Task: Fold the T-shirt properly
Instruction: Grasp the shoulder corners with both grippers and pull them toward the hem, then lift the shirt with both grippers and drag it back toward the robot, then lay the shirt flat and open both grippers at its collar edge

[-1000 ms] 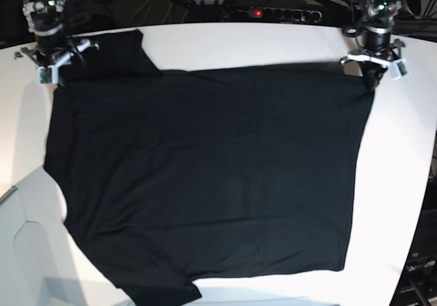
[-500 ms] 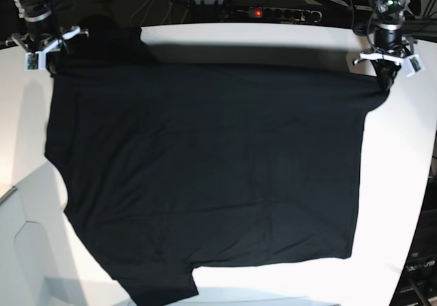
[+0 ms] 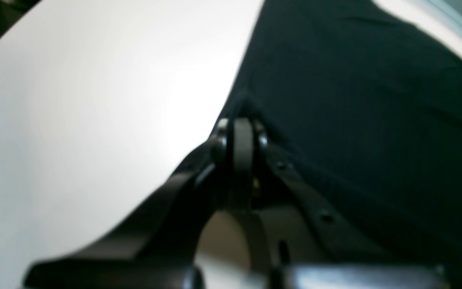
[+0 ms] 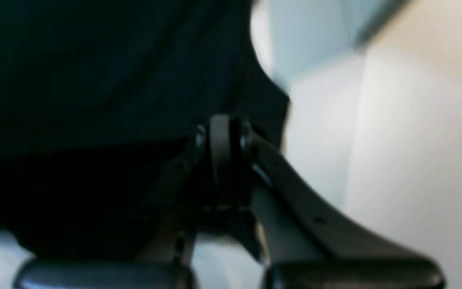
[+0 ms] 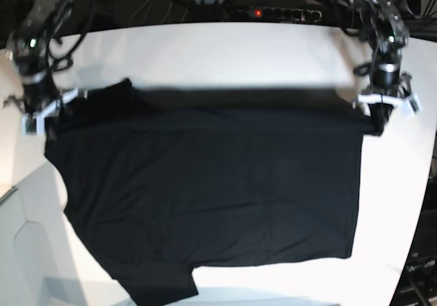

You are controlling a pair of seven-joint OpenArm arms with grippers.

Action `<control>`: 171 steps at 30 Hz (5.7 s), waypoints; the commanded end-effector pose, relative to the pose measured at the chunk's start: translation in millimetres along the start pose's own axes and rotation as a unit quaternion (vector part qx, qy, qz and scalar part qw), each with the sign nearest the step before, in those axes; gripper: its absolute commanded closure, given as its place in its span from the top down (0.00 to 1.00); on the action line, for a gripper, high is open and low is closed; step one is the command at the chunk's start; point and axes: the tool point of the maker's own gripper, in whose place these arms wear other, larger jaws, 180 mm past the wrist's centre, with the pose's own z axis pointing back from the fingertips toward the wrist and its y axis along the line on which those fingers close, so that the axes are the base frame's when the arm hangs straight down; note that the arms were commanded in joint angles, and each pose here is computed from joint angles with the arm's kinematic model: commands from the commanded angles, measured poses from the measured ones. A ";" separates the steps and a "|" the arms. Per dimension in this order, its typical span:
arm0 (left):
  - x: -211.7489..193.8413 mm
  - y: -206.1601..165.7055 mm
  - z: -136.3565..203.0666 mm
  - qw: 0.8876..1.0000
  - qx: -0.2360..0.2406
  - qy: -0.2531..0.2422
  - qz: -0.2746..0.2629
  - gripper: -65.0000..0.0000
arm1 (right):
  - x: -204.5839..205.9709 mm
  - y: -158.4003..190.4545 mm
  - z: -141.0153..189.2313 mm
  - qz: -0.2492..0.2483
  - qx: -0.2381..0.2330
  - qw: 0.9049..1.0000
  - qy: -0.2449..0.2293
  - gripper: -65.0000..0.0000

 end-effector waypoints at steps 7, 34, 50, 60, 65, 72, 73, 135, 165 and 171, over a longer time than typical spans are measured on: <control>37.7 -18.8 -33.4 0.999 -0.020 -0.035 0.027 0.00 | 36.9 7.6 -66.8 0.017 0.015 1.000 -0.009 0.00; 53.7 -24.1 -105.0 0.993 -0.022 -0.032 0.107 0.00 | 78.7 7.8 -172.9 -0.023 0.058 0.998 -0.014 0.00; 45.3 -24.7 -124.0 0.993 -0.020 -0.009 0.119 0.36 | 81.7 8.5 -173.1 -0.024 0.058 0.998 -0.015 0.42; 26.4 -24.1 -98.1 0.997 -0.031 0.005 0.069 0.71 | 70.1 1.9 -152.4 0.000 0.039 0.999 -0.021 0.58; -7.2 -6.8 -84.0 0.997 -0.012 0.042 0.057 0.54 | 46.3 1.8 -128.9 0.022 0.028 0.999 -0.013 0.58; -30.1 3.2 -79.0 0.996 0.003 0.068 0.061 0.61 | 13.0 -0.2 -108.2 0.035 0.024 0.999 0.011 0.58; -32.1 4.2 -77.3 0.996 0.004 0.070 0.060 0.62 | 11.1 1.1 -106.3 0.030 0.028 0.999 0.009 0.58; 87.9 -46.9 -93.4 0.997 -0.050 -0.033 0.050 0.00 | 132.1 -91.8 -130.4 0.044 -0.014 0.998 0.040 0.00; -68.4 23.1 39.7 0.985 0.014 0.159 -0.066 0.00 | -150.5 -54.8 17.9 0.123 0.014 0.949 0.289 0.00; -88.6 33.1 78.3 0.979 0.034 0.190 -0.068 0.00 | -163.0 -41.0 27.2 0.117 0.032 0.954 0.273 0.00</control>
